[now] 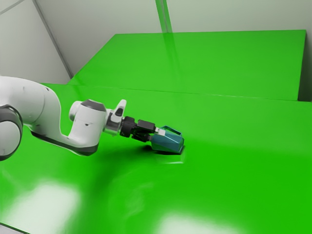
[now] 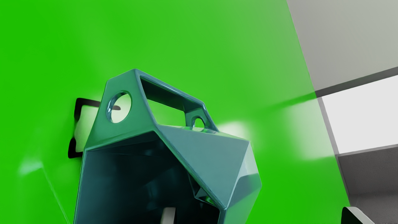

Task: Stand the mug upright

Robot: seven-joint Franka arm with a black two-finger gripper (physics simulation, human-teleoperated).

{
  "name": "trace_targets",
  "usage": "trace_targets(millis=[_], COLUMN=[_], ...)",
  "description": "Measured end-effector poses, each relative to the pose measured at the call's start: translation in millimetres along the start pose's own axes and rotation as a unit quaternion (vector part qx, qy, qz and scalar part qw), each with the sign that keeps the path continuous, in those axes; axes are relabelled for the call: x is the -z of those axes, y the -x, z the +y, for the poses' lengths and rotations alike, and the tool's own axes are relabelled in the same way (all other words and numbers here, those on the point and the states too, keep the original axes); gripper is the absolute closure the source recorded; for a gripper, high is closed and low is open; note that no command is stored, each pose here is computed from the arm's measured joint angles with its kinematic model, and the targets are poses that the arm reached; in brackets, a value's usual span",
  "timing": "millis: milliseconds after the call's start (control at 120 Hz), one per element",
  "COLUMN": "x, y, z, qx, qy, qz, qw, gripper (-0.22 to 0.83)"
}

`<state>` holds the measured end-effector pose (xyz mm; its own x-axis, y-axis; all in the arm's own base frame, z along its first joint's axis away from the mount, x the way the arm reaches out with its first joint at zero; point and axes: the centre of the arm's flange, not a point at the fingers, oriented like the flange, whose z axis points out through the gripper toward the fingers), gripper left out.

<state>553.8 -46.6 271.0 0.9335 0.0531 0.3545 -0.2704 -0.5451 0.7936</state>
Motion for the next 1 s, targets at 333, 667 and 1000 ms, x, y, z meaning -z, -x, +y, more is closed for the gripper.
trace_targets(millis=[333, 667, 1000], x=[-8.1, -8.8, -7.3], y=[0.0, -0.2, -5.3], z=[4.0, 5.1, 19.1], qx=[0.000, 0.023, 0.022], qy=[0.005, 0.004, 0.006], qz=[-0.002, -0.003, -0.003], qw=[1.000, 1.000, 1.000], gripper=[0.25, 0.59, 0.76])
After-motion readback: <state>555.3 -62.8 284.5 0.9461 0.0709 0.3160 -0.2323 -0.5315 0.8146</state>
